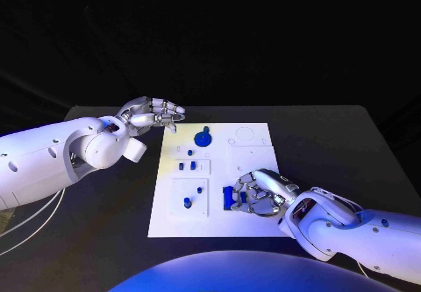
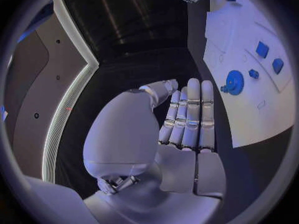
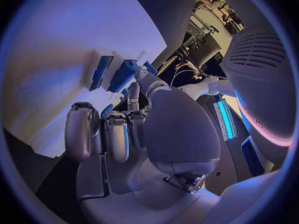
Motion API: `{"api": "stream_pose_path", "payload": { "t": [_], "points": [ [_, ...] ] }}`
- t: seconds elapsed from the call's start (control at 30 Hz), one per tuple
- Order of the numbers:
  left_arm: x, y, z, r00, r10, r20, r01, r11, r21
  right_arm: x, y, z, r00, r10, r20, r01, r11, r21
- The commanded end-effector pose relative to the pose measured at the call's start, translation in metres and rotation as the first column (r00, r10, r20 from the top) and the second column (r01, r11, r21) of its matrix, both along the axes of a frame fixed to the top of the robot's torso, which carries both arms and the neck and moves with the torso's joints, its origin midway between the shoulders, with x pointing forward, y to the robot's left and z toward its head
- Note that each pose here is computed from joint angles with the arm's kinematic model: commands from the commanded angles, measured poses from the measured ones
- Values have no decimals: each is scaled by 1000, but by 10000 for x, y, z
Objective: Assemble the parts on the task board
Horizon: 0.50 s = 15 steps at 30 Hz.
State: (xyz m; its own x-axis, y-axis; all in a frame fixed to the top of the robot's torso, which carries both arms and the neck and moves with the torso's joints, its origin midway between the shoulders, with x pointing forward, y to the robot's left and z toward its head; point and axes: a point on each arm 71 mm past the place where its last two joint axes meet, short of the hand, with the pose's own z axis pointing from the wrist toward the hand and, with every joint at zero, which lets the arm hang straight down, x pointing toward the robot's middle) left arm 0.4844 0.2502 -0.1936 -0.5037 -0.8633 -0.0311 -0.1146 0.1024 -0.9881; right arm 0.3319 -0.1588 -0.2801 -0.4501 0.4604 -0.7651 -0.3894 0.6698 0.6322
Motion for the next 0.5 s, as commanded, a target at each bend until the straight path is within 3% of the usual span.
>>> {"api": "stream_pose_path", "payload": {
  "t": [0.03, 0.5],
  "points": [
    [-5, -22, 9, 1000, -17, 3, 17, 1000, -7, 18, -20, -5, 999, -25, 20, 25, 999, -23],
    [-1, -27, 6, 1000, -18, 3, 18, 1000, -8, 52, -57, -16, 998, -52, 35, 53, 998, -28]
  ]
}}
